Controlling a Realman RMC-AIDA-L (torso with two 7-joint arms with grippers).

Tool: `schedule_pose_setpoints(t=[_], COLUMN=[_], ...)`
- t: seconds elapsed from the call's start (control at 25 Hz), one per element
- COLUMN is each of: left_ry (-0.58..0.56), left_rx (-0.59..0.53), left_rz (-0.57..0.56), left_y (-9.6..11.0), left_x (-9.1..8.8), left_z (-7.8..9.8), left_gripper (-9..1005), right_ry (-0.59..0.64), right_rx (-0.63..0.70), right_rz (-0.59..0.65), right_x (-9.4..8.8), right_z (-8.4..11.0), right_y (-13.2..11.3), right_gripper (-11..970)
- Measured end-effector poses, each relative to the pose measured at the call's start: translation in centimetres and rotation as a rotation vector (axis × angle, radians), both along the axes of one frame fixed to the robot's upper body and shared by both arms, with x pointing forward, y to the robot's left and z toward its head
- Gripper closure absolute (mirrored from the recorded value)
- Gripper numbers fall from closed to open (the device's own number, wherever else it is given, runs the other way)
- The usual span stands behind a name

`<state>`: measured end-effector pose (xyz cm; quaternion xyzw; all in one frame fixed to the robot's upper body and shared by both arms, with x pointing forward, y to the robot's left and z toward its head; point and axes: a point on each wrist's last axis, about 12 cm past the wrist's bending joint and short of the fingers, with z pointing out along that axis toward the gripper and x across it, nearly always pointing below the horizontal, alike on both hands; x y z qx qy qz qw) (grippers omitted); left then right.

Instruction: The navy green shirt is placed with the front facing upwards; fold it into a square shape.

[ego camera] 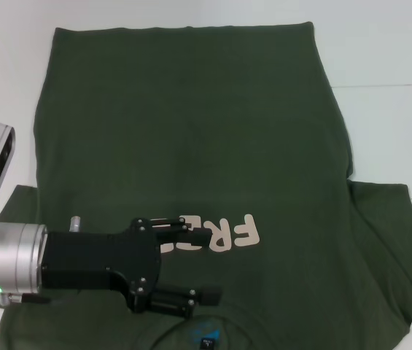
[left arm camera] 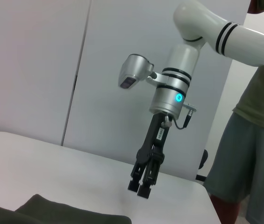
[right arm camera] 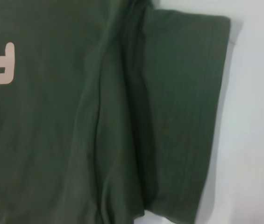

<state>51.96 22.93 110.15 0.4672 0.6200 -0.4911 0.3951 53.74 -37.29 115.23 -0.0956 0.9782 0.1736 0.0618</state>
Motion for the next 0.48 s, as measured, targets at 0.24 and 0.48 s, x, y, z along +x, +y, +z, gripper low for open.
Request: schedule_pose_setpoints(t=[0.24, 0.48], left_ry=[-0.003, -0.014], left_rx=[0.001, 0.003], left_rz=[-0.002, -0.006], left_y=[0.0, 0.0], left_x=[0.0, 0.0], left_z=[0.0, 0.0], left_gripper=[122, 122], right_ry=[0.032, 0.036], right_rx=[0.028, 0.05], right_rz=[-0.034, -0.051], right_x=[0.9, 1.1], right_z=[-2.0, -2.7], right_y=[-0.3, -0.3], right_gripper=[72, 75])
